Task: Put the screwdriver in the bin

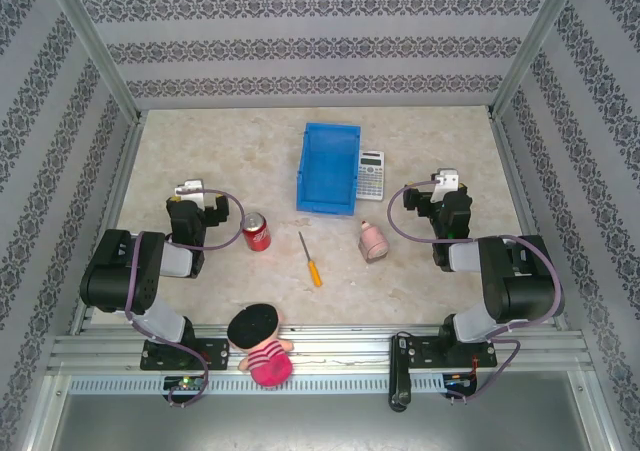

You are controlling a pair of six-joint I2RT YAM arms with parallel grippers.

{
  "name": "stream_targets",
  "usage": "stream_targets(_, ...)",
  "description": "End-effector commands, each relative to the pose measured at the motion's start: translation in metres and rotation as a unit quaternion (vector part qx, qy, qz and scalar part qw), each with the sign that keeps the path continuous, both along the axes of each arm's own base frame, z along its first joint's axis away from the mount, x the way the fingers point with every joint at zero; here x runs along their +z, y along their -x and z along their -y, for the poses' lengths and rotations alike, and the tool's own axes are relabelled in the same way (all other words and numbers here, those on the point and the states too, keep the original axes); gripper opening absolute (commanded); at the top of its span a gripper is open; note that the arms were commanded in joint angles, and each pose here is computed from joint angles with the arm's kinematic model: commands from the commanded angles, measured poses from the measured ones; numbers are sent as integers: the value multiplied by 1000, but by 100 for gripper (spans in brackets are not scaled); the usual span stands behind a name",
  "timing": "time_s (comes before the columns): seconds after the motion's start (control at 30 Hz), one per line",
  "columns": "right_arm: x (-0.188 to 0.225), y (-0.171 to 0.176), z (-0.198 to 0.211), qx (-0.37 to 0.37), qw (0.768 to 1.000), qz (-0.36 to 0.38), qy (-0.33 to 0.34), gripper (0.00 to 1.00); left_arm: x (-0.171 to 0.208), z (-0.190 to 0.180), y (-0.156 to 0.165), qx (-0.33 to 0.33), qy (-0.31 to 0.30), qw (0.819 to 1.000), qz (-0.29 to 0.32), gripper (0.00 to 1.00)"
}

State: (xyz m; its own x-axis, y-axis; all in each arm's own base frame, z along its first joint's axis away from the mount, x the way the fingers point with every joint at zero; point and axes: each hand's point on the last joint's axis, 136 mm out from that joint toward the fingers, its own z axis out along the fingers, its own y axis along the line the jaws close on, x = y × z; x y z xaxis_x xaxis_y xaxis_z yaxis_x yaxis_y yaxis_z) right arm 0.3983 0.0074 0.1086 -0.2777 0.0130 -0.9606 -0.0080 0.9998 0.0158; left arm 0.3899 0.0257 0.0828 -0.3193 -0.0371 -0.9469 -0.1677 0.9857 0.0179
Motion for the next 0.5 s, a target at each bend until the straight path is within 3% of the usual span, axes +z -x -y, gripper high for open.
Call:
stream_targets(0.0, 0, 1, -2, 1, 1000, 8, 8, 98, 8, -3, -5, 0, 0, 1000, 8, 99)
stream_targets(0.47, 0, 0, -1, 1, 1000, 5, 3, 98, 8, -3, -4, 0, -1, 1000, 8, 99)
